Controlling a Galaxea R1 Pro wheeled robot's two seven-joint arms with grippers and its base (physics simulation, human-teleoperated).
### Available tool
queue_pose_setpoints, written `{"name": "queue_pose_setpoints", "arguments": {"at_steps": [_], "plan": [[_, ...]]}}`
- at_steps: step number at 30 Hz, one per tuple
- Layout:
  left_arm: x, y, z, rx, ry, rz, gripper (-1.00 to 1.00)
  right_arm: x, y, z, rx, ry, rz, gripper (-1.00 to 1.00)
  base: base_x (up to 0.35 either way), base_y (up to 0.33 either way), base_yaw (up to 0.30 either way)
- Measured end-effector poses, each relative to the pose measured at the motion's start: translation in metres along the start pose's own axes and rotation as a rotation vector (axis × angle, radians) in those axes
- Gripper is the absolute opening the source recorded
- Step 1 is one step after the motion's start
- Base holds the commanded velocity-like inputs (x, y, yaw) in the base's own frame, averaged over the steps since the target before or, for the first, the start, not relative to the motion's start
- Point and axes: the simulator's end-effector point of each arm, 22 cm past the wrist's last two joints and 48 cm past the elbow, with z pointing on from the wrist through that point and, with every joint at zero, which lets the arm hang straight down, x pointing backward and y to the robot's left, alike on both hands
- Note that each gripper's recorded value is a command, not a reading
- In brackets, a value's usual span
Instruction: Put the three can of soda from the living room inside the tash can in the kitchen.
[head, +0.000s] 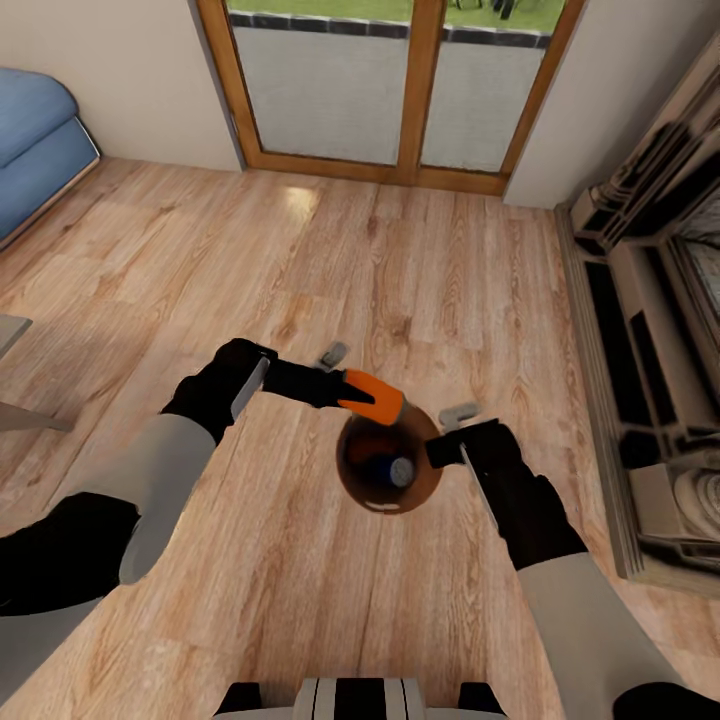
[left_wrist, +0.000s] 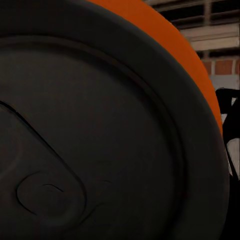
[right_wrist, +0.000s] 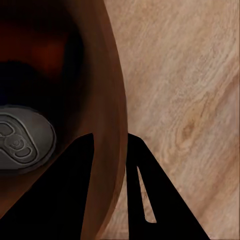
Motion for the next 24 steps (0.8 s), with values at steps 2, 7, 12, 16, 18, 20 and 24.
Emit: {"name": "queue_pose_setpoints", "arguments": {"at_steps": [2,7,12,16,18,20,24], "plan": [[0.003,-0.004,0.008,0.001,0.016,0.009,-1.0,-0.007,0.014,-0.004,-0.058,-0.02,0.028,-1.0,0.0,0.0,0.0],[0.009,0.0,0.014,-0.022,0.032,0.012,-1.0,-0.004,-0.001,-0.002,0.013,-0.009,-0.009,-1.0,0.0,0.0,0.0],[0.01,0.013,0.015,-0.094,0.04,0.027,-1.0,-0.005,0.011,-0.002,-0.04,-0.011,0.018,-1.0,0.0,0.0,0.0],[0.017,0.02,0.019,-0.136,0.072,0.049,-1.0,-0.006,0.002,-0.002,-0.004,-0.011,0.002,-1.0,0.0,0.0,0.0],[0.017,0.021,0.02,-0.145,0.073,0.051,-1.0,-0.006,0.0,-0.002,0.006,-0.012,-0.004,-1.0,0.0,0.0,0.0],[0.017,0.022,0.023,-0.154,0.069,0.048,-1.0,-0.006,-0.002,-0.002,0.014,-0.01,-0.008,-1.0,0.0,0.0,0.0],[0.02,0.025,0.027,-0.176,0.077,0.052,-1.0,-0.002,-0.002,0.0,0.015,0.0,-0.009,-1.0,0.0,0.0,0.0]]}}
